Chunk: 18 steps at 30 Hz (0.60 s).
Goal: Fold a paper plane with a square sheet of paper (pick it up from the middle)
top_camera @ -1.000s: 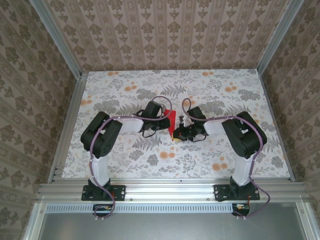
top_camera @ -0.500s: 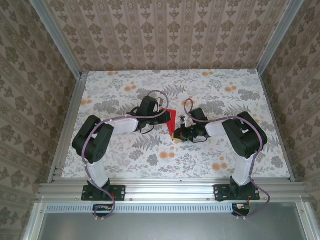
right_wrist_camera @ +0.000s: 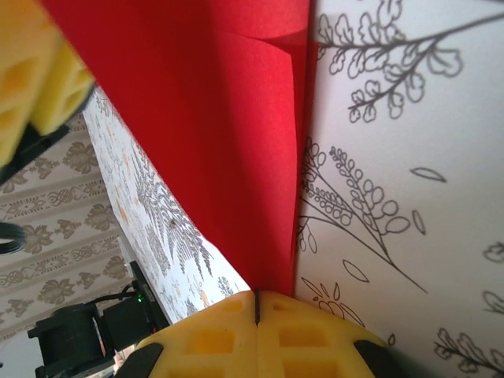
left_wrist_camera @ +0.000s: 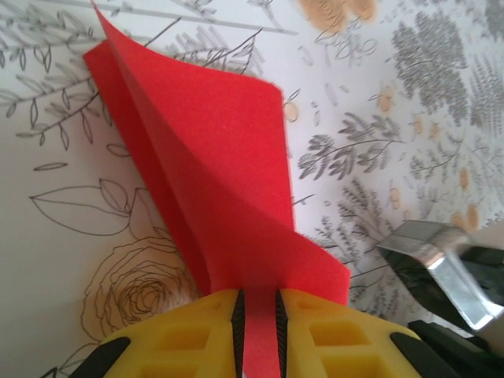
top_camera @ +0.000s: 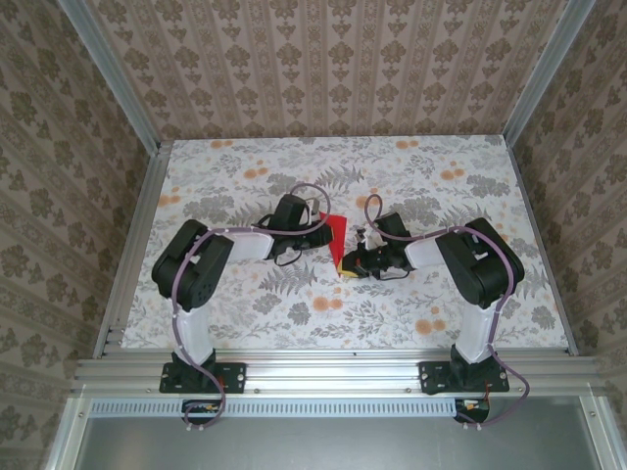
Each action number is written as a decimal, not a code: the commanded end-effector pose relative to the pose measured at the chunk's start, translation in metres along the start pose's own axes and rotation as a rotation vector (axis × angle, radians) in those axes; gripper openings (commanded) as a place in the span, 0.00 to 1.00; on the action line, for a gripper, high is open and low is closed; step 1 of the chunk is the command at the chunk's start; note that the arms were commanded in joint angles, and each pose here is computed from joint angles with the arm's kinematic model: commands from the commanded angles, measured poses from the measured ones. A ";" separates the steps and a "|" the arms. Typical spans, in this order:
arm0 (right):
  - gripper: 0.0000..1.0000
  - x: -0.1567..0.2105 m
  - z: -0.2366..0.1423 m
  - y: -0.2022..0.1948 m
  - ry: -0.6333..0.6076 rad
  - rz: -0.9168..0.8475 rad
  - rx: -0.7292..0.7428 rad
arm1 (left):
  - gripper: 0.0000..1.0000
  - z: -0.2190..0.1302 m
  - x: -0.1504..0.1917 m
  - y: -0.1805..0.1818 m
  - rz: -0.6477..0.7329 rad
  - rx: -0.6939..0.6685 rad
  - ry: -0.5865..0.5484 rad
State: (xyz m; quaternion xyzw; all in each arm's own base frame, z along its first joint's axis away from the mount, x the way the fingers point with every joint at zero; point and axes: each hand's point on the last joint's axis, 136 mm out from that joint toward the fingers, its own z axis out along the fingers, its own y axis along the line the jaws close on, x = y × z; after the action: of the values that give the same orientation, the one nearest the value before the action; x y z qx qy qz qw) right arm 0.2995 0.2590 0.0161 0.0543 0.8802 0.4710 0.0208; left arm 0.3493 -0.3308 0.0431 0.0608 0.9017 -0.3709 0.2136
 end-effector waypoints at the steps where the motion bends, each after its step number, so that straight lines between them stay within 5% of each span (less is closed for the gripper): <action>1: 0.00 0.028 0.004 -0.039 0.075 0.157 0.088 | 0.21 0.007 -0.009 -0.009 0.020 0.032 -0.004; 18: 0.00 0.030 0.006 -0.045 0.089 0.171 0.094 | 0.20 0.022 -0.007 0.000 0.015 -0.025 0.033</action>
State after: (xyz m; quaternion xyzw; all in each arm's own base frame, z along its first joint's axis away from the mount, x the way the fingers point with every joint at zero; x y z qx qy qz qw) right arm 0.2984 0.2599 0.0163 0.0525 0.8746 0.4819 0.0123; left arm 0.3624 -0.3464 0.0401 0.0660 0.9008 -0.3754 0.2080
